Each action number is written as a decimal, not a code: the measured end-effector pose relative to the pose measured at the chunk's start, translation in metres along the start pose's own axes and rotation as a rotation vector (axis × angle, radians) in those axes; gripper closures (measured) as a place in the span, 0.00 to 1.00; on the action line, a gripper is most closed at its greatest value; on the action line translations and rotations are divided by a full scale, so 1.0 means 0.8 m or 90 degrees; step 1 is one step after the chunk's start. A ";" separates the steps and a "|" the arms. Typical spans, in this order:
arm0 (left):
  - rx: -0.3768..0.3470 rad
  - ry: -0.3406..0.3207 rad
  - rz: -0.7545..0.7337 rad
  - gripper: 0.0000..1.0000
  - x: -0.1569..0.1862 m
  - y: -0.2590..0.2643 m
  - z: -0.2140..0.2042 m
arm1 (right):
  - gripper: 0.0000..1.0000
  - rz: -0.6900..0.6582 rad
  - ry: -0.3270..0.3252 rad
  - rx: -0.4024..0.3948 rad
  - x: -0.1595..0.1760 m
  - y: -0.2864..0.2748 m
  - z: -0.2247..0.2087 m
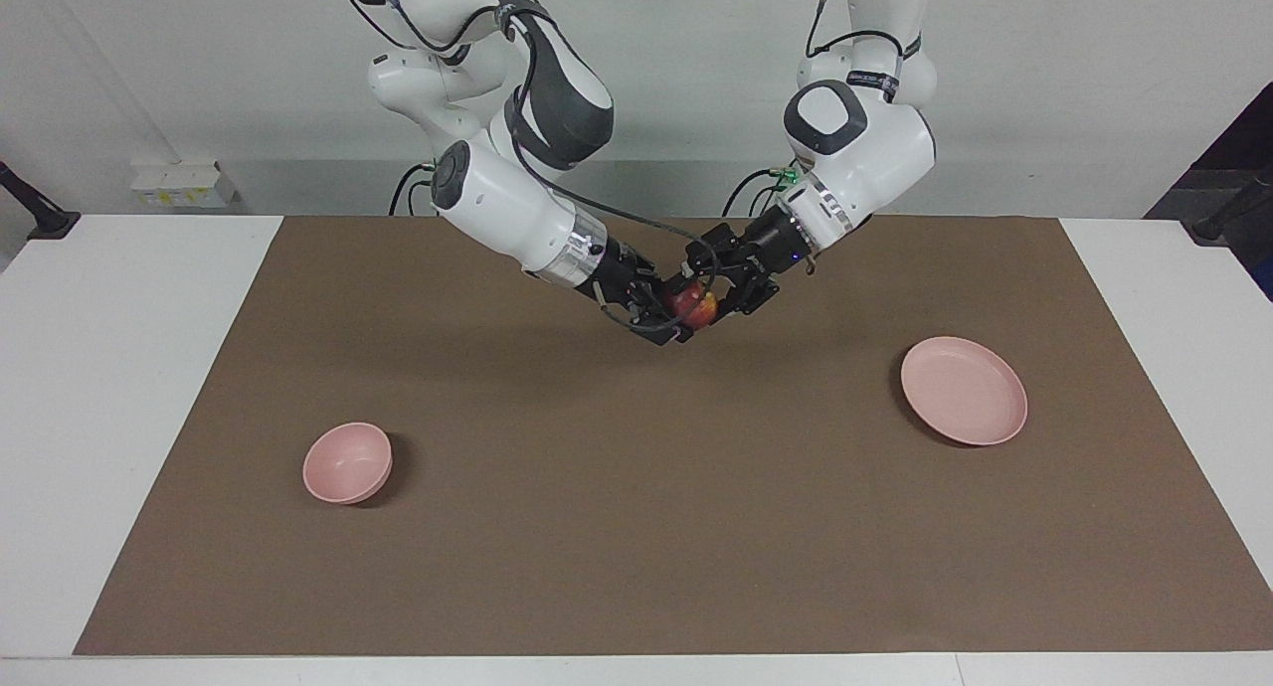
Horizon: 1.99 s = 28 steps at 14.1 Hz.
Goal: Move apple from plate to bowl
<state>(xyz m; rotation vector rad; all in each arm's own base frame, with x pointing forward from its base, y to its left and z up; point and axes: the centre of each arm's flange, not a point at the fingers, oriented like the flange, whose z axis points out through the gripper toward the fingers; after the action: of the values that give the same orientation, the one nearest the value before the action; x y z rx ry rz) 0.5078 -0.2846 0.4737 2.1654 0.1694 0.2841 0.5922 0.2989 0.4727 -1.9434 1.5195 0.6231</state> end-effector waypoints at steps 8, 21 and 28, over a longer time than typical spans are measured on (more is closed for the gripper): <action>0.118 -0.095 0.082 0.00 0.048 -0.050 -0.066 | 0.25 -0.042 0.070 -0.031 0.015 0.003 0.002; 0.507 -0.166 0.306 0.00 0.132 0.026 -0.262 | 0.25 -0.451 0.252 -0.133 0.161 -0.008 -0.087; 0.563 -0.174 0.292 0.00 0.134 0.067 -0.340 | 0.25 -0.662 0.332 -0.251 0.252 -0.001 -0.153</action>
<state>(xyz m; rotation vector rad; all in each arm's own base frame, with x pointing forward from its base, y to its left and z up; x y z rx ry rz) 0.5398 -0.0767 0.6832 3.0834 -0.4498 0.1765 0.6420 0.0737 0.4242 -2.9512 0.4165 -0.0767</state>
